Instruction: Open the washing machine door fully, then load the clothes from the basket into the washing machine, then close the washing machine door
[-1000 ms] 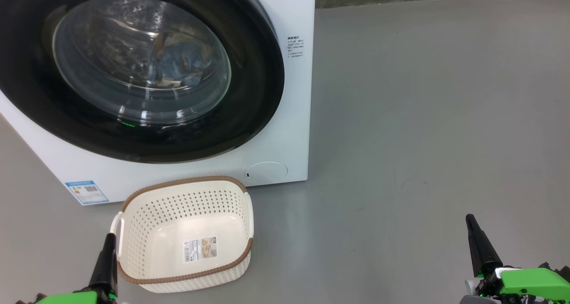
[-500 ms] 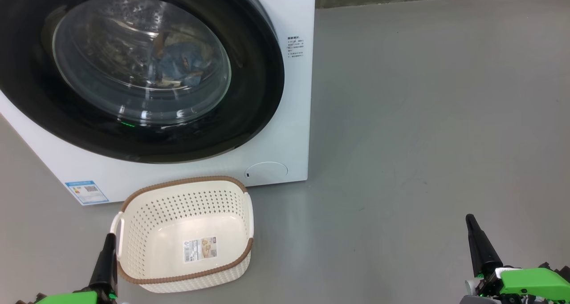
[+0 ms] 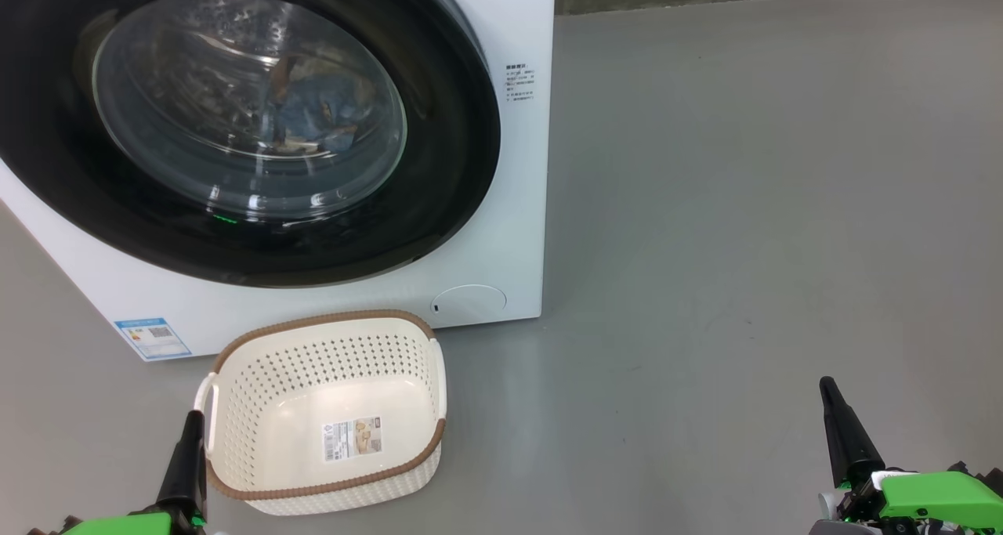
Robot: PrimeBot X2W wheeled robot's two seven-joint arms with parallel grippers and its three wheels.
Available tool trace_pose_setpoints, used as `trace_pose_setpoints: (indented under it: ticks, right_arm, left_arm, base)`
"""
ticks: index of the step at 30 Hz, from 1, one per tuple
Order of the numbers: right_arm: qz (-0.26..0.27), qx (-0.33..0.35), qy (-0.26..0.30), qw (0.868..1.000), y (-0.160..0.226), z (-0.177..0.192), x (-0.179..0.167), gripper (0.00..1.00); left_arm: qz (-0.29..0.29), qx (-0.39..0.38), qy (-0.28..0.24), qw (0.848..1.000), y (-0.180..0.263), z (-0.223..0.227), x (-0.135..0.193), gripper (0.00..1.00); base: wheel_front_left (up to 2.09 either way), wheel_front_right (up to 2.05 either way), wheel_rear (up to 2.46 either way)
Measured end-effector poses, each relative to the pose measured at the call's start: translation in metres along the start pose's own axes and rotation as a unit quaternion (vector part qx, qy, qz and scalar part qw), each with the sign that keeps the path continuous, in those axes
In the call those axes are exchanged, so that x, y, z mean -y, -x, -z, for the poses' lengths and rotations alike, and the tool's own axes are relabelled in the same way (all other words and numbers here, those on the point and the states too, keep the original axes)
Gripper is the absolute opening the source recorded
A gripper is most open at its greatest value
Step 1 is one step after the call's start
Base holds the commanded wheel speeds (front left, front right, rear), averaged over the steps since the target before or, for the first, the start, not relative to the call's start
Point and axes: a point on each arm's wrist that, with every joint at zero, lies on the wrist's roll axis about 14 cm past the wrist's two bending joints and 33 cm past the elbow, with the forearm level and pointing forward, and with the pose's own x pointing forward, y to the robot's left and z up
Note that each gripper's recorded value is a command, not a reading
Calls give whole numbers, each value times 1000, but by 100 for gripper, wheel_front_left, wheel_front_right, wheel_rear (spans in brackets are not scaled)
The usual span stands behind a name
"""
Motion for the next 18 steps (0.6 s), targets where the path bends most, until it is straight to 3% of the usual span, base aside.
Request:
trace_pose_setpoints:
  ticks: [18]
  right_arm:
    - [0,0,0,1000,0,0,0,0]
  left_arm:
    - [0,0,0,1000,0,0,0,0]
  base:
    - [0,0,0]
